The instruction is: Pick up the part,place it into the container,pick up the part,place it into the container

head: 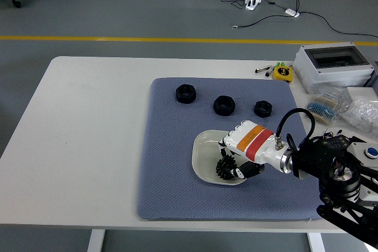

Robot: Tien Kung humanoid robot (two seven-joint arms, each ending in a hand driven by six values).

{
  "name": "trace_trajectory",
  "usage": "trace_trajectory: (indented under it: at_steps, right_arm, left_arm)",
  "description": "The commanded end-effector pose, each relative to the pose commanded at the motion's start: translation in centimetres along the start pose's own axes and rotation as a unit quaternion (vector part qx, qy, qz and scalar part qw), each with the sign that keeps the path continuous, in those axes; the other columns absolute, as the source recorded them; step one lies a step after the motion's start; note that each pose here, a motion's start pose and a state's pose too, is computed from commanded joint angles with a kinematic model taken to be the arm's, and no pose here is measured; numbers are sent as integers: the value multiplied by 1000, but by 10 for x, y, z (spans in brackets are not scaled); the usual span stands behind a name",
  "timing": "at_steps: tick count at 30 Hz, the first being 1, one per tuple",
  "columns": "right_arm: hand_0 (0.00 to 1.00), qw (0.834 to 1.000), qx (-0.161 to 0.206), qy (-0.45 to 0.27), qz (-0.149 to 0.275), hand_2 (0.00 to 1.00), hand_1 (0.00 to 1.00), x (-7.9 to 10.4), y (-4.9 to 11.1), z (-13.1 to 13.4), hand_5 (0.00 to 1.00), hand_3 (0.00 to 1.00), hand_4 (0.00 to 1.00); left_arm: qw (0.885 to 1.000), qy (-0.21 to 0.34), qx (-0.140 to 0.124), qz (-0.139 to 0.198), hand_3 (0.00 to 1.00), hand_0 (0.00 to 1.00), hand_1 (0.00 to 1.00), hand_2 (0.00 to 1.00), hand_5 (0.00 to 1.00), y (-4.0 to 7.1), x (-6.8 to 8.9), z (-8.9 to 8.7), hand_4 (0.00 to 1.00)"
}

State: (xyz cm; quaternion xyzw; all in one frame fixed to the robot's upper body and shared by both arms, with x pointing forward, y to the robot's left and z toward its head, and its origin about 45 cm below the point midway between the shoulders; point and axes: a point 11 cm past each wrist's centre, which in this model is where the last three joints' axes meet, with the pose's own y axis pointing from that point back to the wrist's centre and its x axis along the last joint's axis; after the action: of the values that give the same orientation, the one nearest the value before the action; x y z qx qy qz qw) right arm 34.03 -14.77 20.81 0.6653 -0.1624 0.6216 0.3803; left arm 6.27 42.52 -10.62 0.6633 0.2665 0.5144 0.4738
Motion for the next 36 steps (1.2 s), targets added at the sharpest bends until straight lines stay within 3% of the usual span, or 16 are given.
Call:
trace_trajectory:
  at_steps: [2,3,12,21,30,32,33,36]
  right_arm:
    - [116,1000,0,2,-4,457,311,-1,0,0,334,520,851]
    - [117,1000,0,2,-6,462,315,-1,0,0,344,538,898]
    - [119,1000,3,1,-7,465,316,1,2,0,346,544,907]
    - [119,1000,8,-19,20,468,321,21,8,-1,352,545,911]
    - [122,993,-9,-67,94,474,325,55,16,12,358,543,903]
    - [122,986,-23,-109,126,474,325,59,18,21,358,543,903]
    - [244,980,-29,-134,143,583,448,60,19,25,406,558,907]
    - [244,959,-42,-206,191,583,448,59,23,32,406,558,907]
  left_arm:
    - [1000,0,0,0,580,703,646,670,625,0,0,0,672]
    - [1000,0,0,0,580,703,648,670,625,0,0,0,672]
    - [1000,0,0,0,580,703,647,670,625,0,0,0,672]
    - [1000,0,0,0,581,703,648,670,625,0,0,0,672]
    - [1000,2,0,0,580,703,648,670,626,0,0,0,672]
    - [1000,2,0,0,580,703,648,670,626,0,0,0,672]
    - [1000,2,0,0,580,703,648,670,625,0,0,0,672]
    - [1000,1,0,0,580,703,648,670,625,0,0,0,672]
